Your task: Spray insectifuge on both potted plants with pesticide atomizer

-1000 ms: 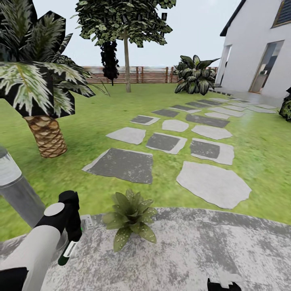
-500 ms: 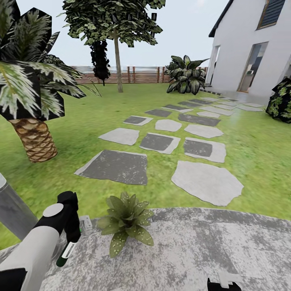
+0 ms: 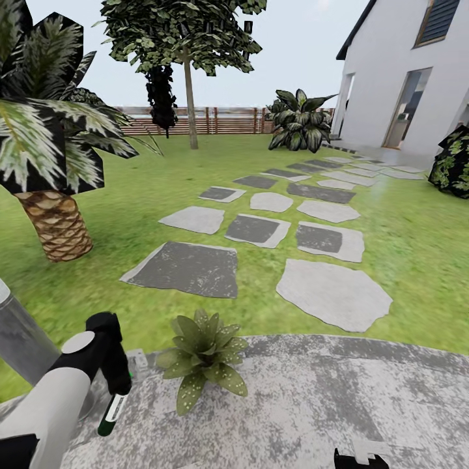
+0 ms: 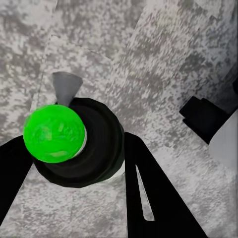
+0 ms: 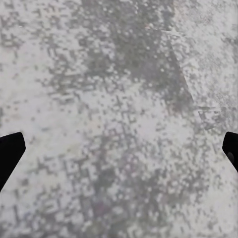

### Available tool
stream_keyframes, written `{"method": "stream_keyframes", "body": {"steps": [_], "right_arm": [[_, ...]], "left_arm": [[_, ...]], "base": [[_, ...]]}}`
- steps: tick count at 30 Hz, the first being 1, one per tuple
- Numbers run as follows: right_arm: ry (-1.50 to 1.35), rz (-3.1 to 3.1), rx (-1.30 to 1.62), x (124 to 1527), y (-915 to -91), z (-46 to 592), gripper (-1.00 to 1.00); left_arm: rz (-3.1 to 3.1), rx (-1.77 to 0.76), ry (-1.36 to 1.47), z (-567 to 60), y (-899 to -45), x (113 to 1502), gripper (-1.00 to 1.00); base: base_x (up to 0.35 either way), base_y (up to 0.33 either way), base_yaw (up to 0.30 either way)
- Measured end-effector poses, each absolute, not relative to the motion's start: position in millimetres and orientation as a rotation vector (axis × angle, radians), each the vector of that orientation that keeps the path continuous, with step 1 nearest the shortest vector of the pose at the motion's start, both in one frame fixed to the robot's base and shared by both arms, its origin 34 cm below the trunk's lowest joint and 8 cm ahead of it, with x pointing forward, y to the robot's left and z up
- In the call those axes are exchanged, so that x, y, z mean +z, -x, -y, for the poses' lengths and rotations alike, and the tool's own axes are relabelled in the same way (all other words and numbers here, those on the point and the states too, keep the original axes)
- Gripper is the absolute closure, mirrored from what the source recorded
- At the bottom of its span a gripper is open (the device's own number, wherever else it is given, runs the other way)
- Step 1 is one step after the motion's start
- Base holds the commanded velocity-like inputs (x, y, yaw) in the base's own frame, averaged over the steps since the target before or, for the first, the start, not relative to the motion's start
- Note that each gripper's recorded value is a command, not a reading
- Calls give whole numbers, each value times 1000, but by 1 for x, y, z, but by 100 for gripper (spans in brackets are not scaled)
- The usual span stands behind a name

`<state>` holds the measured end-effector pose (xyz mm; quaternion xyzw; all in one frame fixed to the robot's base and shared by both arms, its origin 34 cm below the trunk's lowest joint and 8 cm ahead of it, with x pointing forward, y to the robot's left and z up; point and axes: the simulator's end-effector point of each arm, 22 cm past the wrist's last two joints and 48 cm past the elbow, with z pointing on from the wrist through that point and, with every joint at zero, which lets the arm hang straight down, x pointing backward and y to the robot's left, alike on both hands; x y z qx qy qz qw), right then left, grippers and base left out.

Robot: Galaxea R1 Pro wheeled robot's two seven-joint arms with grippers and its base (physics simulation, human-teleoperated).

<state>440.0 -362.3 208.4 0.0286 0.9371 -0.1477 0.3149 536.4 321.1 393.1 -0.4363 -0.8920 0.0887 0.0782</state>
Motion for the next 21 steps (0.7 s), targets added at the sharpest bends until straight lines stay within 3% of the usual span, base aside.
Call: {"method": "stream_keyframes", "body": {"steps": [11, 21], "right_arm": [[-75, -2470, -392, 208, -439, 364, -100], [-78, -2468, -395, 209, -440, 365, -100]], "left_arm": [[2727, 317, 1201, -328, -511, 367, 100], [2727, 317, 1201, -328, -510, 366, 100]], "base": [[7, 56, 0], [157, 51, -1]]}}
